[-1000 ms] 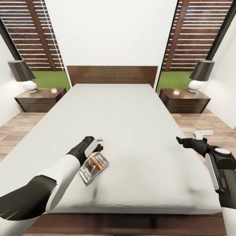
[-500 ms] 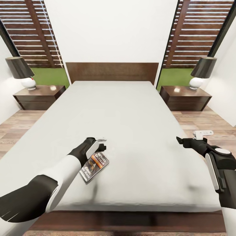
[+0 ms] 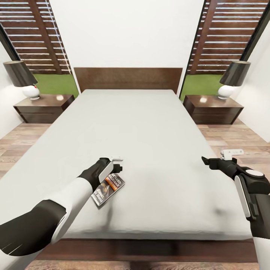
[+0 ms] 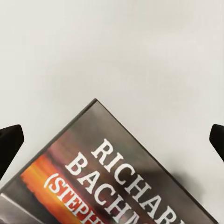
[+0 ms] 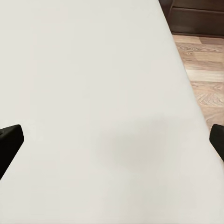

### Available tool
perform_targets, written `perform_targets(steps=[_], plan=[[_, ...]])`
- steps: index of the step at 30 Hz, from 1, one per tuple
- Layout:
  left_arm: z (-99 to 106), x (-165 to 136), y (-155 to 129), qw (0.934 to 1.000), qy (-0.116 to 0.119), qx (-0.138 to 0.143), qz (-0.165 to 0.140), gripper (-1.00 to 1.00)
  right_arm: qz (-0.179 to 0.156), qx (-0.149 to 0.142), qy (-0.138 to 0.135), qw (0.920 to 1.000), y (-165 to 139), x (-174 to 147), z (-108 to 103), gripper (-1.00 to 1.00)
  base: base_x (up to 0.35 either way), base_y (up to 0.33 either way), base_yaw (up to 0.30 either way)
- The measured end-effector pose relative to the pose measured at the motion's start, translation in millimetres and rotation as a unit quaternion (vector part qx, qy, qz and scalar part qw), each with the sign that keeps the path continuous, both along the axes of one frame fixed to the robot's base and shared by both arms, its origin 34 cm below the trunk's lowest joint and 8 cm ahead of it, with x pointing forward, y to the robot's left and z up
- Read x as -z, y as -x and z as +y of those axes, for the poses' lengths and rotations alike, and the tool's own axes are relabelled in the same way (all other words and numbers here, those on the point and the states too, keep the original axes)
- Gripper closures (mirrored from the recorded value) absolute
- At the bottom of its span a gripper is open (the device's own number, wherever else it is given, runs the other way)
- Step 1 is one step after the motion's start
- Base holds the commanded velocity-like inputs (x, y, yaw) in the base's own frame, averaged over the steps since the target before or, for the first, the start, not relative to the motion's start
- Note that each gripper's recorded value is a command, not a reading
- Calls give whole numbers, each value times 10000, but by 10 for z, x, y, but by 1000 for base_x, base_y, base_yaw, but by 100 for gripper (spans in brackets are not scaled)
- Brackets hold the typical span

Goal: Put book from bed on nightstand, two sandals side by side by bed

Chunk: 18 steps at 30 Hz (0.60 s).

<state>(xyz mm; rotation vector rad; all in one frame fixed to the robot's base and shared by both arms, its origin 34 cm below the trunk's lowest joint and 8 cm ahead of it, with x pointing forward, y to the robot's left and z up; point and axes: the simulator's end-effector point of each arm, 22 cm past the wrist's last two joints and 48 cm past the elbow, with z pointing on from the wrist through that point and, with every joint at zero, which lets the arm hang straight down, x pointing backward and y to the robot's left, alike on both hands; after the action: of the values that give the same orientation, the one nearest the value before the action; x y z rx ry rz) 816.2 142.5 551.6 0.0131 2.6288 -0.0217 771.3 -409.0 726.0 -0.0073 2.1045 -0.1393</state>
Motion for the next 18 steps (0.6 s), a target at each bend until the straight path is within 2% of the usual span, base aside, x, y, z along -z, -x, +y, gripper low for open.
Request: perform_targets(steps=[18], plan=[[90,197,46,9997,-189,-81,141,-100,151,3,4,9999,-2,190,-7,-100,0,0,0]])
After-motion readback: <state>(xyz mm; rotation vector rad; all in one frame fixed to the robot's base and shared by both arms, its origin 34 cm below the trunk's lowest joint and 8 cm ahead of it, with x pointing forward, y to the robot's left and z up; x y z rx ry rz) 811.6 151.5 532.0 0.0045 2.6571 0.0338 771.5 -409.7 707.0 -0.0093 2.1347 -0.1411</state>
